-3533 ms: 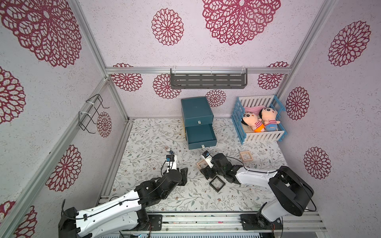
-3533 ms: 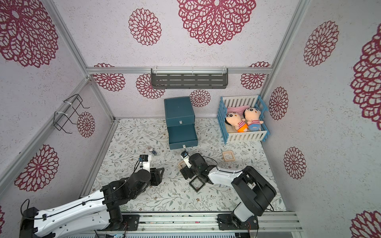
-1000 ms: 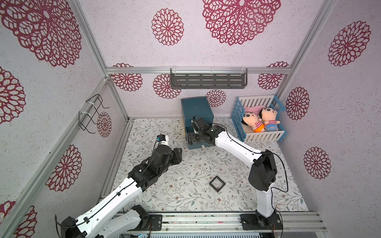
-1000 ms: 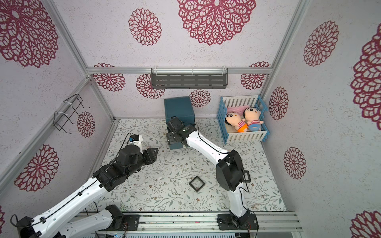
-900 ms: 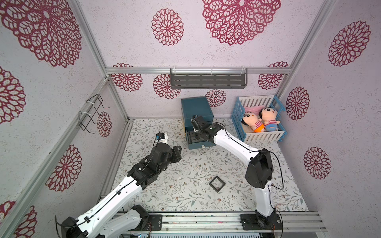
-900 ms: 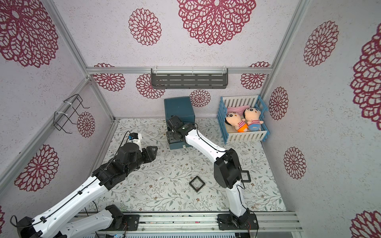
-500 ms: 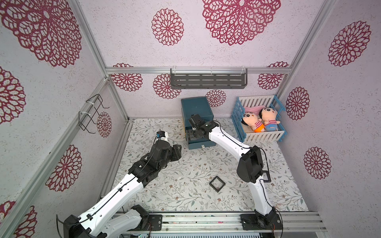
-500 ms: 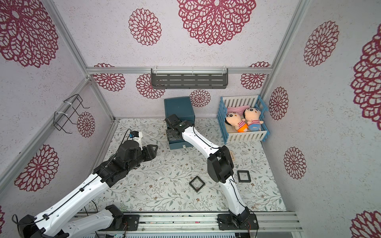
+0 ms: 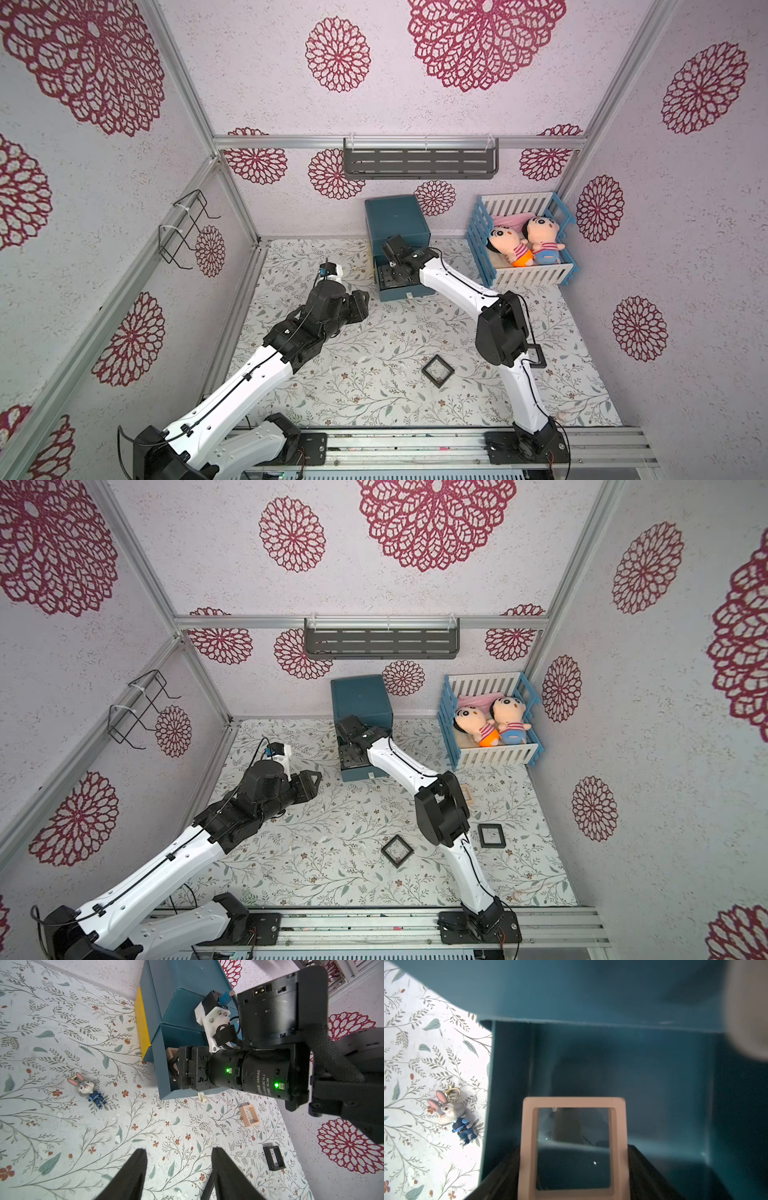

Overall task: Place the brooch boxes into the drawer by color
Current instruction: Place the brooch box in the drawer, then pick up the brooch box from the center of the board.

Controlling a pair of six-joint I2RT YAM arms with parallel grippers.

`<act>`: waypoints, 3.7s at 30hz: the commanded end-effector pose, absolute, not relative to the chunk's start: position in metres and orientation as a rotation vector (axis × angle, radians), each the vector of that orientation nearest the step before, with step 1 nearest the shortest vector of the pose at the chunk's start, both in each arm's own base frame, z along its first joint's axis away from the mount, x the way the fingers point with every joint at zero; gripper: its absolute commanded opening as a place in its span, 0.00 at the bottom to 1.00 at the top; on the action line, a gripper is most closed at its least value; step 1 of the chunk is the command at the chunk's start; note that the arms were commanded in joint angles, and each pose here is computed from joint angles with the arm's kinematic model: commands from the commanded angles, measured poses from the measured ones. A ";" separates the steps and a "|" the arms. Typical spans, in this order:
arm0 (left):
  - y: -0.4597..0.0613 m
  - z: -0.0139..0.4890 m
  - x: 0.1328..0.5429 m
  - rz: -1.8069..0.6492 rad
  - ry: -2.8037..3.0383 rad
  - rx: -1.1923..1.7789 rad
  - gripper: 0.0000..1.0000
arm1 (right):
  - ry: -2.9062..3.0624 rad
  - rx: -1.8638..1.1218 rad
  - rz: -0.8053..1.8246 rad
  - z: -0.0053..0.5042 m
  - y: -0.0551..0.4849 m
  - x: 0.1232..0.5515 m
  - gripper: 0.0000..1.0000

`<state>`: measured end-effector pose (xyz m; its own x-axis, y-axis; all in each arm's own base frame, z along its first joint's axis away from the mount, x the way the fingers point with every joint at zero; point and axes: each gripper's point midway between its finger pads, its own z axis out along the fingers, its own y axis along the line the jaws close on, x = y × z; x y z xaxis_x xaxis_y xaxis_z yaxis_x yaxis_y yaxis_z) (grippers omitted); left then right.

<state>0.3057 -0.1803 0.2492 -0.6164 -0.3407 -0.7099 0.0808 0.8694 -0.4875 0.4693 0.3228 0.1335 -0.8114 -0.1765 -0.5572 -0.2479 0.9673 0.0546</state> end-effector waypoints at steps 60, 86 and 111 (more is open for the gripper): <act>-0.345 0.250 0.305 -0.810 2.173 0.500 0.56 | 2.346 0.987 0.056 0.137 -0.005 0.381 0.90; -0.371 0.236 0.291 -0.849 2.107 0.705 0.55 | 2.183 1.679 0.112 0.056 -0.013 0.386 0.99; -0.371 0.238 0.290 -0.851 2.118 0.702 0.55 | 2.241 1.730 0.060 0.030 -0.014 0.391 0.95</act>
<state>0.2931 -0.3668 0.2329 -0.5912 0.2017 -0.7809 0.6787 0.6475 -0.3467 0.3890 -0.0107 0.0285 -0.2434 0.9451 -0.2181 0.9293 0.2916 0.2265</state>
